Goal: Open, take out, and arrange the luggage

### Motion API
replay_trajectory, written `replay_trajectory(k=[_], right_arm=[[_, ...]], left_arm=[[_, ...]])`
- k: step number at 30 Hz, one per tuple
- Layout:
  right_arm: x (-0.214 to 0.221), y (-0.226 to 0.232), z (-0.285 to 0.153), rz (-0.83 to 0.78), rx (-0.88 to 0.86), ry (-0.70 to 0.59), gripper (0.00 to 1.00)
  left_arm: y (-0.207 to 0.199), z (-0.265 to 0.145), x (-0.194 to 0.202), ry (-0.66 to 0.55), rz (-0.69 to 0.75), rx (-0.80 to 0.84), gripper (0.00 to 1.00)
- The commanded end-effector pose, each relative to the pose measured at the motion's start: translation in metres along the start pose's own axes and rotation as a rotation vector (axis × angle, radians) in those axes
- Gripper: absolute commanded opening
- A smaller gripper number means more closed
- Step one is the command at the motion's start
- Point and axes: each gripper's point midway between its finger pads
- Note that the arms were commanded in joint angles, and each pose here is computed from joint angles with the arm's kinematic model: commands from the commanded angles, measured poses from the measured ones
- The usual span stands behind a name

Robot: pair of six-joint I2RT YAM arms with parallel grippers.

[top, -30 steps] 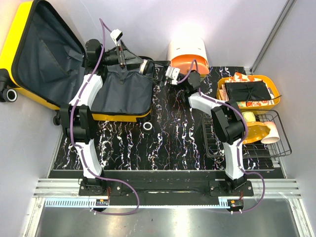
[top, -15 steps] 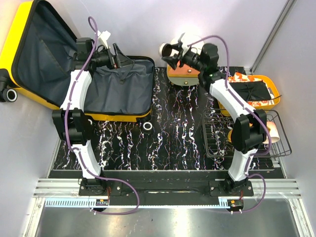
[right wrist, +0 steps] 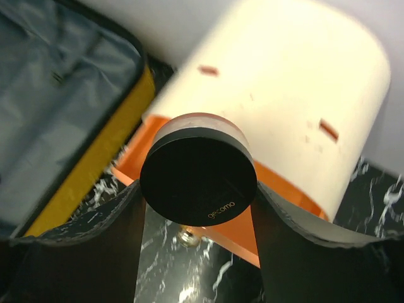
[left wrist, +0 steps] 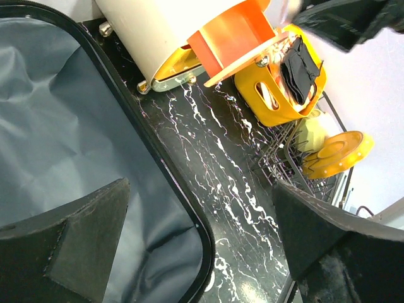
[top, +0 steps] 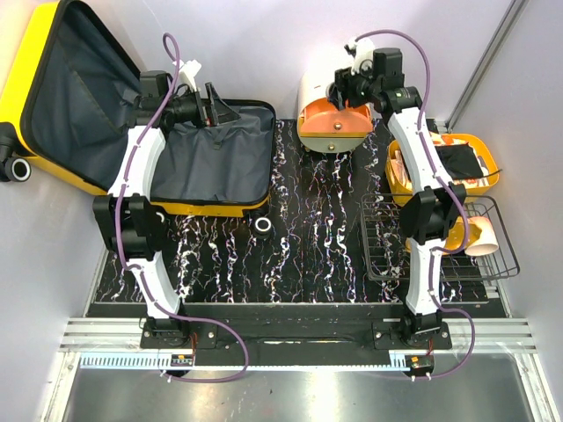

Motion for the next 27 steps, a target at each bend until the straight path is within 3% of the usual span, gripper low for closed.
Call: replay_trajectory(k=[1, 12, 20, 27], right_arm=[[0.027, -0.012, -0.003, 0.105, 0.044, 0.102, 0.36], [0.04, -0.018, 0.014, 0.148, 0.053, 0.107, 0.32], [0.067, 0.0, 0.006, 0.249, -0.005, 0.219, 0.32], [0.067, 0.004, 0.004, 0.307, -0.011, 0.242, 0.33]], left_arm=[[-0.026, -0.013, -0.011, -0.056, 0.09, 0.025, 0.99], [-0.023, -0.016, -0.009, -0.062, 0.089, 0.016, 0.99], [-0.018, -0.013, -0.009, -0.058, 0.059, 0.018, 0.99], [-0.017, -0.01, -0.011, -0.062, 0.039, 0.026, 0.99]])
Point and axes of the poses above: each gripper's point midway between its finger pads, its own z axis out along the fingers, its own y axis along the line the jaws close on, x = y × z, and after that the axes turned 15 degrees about -z, right-handed
